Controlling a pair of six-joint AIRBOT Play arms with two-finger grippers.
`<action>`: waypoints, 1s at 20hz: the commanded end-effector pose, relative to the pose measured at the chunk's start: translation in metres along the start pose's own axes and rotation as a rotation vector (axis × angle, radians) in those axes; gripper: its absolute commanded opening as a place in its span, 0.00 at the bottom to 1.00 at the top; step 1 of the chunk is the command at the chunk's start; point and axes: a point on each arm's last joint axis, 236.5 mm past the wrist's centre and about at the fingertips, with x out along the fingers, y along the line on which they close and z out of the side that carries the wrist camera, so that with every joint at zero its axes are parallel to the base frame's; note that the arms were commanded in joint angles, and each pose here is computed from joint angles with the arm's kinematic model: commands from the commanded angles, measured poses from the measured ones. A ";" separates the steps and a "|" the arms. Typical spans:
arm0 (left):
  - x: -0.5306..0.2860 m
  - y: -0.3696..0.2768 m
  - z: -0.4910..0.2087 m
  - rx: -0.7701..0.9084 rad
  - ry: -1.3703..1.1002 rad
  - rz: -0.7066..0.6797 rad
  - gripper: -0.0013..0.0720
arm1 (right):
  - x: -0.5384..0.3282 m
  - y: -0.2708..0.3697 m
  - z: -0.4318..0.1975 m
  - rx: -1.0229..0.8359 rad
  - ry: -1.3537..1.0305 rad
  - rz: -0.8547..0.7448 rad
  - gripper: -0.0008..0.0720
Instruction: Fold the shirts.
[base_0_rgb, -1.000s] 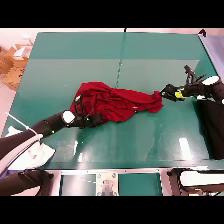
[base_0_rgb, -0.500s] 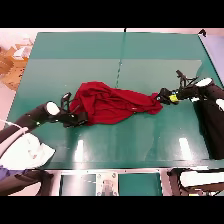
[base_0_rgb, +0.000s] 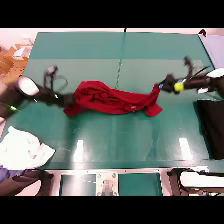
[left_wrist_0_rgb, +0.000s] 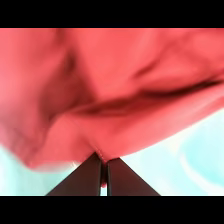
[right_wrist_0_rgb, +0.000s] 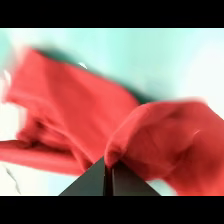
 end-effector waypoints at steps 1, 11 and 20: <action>-0.132 -0.052 0.082 0.204 -0.297 -0.001 0.05 | -0.086 0.104 0.046 -0.133 -0.229 0.151 0.03; -0.474 -0.167 0.101 0.585 -1.098 0.027 0.05 | -0.324 0.287 -0.012 -0.429 -0.886 0.082 0.03; -0.448 -0.116 0.112 0.541 -1.021 0.229 0.05 | -0.383 0.301 -0.038 -0.471 -1.171 -0.079 0.03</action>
